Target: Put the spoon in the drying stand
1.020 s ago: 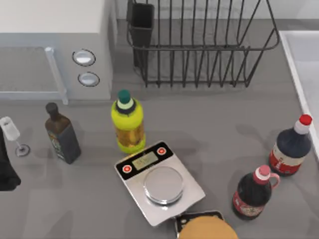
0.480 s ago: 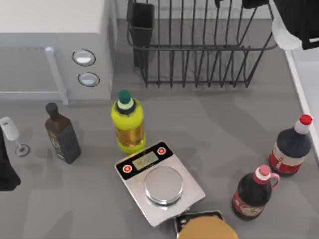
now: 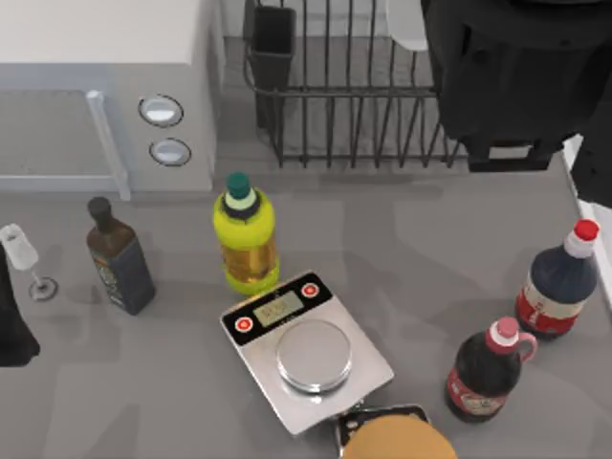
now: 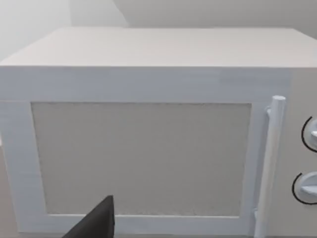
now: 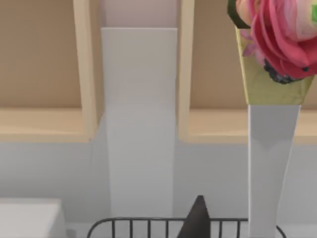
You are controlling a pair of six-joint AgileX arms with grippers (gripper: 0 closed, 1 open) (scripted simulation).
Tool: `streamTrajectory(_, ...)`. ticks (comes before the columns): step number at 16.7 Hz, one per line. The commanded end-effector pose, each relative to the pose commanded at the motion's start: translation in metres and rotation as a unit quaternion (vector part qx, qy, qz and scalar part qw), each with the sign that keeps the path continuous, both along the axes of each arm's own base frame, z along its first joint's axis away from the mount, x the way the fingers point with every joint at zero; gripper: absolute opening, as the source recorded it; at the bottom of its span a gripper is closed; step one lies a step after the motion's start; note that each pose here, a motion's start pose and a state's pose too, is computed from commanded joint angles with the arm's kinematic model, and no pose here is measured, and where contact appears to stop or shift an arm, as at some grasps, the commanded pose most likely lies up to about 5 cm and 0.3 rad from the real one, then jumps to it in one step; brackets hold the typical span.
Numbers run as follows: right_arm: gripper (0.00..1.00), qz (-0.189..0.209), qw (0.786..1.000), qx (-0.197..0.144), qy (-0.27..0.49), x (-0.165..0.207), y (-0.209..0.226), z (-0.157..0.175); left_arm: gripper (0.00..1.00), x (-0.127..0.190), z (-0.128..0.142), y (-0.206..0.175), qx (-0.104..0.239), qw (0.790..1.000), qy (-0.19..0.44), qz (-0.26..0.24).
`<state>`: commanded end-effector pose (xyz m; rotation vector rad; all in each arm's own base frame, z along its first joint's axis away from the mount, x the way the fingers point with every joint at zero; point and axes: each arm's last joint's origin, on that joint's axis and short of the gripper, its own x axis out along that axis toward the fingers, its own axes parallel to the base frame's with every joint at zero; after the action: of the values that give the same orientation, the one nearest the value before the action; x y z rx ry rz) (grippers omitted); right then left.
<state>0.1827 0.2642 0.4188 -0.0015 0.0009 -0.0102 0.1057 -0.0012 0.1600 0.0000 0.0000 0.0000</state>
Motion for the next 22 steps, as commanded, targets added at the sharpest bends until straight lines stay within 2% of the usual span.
streamTrajectory(6,0.00,0.000,1.000,-0.001,0.001,0.002,0.001,-0.002,1.00,0.000,0.000,0.000,0.000,1.000,0.000,0.000)
streamTrajectory(9,0.00,0.001,1.000,-0.004,0.003,0.023,0.013,-0.018,1.00,0.000,0.000,0.000,0.000,1.000,0.000,0.000)
streamTrajectory(13,0.00,0.003,1.000,0.001,0.000,0.089,0.033,-0.075,1.00,0.000,0.000,0.000,0.000,1.000,0.000,0.000)
streamTrajectory(17,0.00,0.002,1.000,0.010,-0.009,0.161,0.023,-0.148,1.00,0.000,0.000,0.000,0.000,1.000,0.000,0.000)
streamTrajectory(20,0.00,0.000,1.000,0.003,-0.003,0.193,0.004,-0.190,1.00,0.000,0.000,0.000,0.000,1.000,0.000,0.000)
streamTrajectory(22,0.00,0.000,1.000,0.001,0.000,0.200,-0.002,-0.200,1.00,0.000,0.000,0.000,0.000,1.000,0.000,0.000)
